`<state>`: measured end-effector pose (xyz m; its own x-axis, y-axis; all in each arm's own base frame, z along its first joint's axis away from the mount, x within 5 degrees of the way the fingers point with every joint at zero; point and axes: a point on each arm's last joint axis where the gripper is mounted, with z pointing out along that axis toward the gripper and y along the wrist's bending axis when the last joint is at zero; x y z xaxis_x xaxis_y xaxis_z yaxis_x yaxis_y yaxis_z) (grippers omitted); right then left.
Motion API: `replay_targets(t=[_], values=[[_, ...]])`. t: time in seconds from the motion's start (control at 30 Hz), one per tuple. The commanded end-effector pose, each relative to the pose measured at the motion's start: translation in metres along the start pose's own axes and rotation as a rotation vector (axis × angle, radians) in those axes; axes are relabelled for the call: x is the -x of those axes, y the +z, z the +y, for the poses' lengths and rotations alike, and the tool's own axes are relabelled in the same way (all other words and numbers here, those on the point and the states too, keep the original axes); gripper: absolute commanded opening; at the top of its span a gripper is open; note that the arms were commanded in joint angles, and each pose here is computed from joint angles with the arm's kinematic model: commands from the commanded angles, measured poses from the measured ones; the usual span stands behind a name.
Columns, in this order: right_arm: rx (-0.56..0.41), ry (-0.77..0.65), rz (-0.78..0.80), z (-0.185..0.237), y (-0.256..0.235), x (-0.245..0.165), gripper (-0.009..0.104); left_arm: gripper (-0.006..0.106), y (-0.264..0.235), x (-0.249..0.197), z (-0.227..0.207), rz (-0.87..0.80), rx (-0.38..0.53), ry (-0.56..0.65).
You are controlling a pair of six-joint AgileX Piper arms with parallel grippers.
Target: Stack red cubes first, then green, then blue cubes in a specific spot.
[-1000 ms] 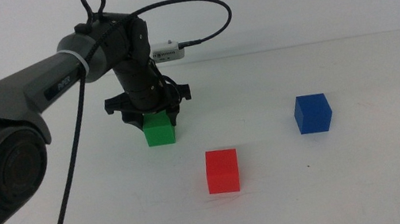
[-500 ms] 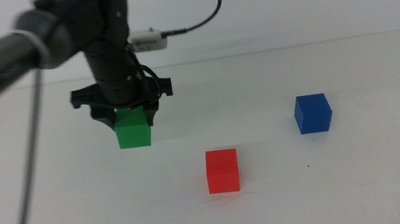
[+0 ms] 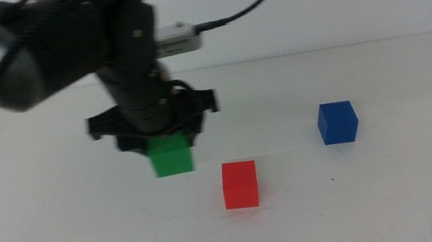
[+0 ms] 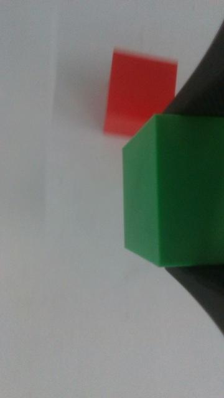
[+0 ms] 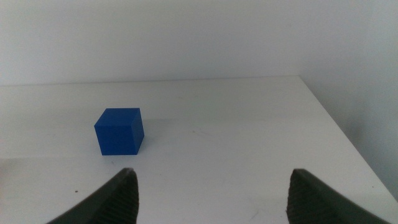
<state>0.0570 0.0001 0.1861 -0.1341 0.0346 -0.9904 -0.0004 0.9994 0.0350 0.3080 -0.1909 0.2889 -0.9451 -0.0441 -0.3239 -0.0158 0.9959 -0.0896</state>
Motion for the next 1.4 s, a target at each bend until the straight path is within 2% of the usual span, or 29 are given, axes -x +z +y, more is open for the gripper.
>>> replay_targets(t=[0.0, 0.2, 0.4, 1.2, 1.23, 1.27, 1.37], values=[[-0.004, -0.019, -0.075, 0.000, 0.000, 0.012, 0.061, 0.002, -0.025, 0.004, -0.018, -0.086, -0.068, 0.001], [-0.004, -0.019, -0.075, 0.000, 0.000, 0.012, 0.061, 0.002, -0.013, 0.007, -0.055, -0.061, -0.082, 0.046], [-0.004, -0.019, -0.075, 0.000, 0.000, 0.012, 0.061, 0.002, 0.003, 0.006, -0.074, -0.026, -0.100, 0.061], [-0.004, -0.019, -0.075, 0.000, 0.000, 0.012, 0.061, 0.002, 0.032, 0.004, -0.084, 0.019, -0.118, 0.086], [-0.004, -0.019, -0.075, 0.000, 0.000, 0.012, 0.061, 0.003, 0.032, 0.005, -0.084, 0.015, -0.114, 0.096], [-0.004, -0.019, -0.075, 0.000, 0.000, 0.012, 0.061, 0.015, 0.032, 0.005, -0.085, 0.006, -0.122, 0.097], [-0.004, -0.019, -0.075, 0.000, 0.000, 0.012, 0.061, 0.026, 0.032, 0.006, -0.085, 0.003, -0.124, 0.105]])
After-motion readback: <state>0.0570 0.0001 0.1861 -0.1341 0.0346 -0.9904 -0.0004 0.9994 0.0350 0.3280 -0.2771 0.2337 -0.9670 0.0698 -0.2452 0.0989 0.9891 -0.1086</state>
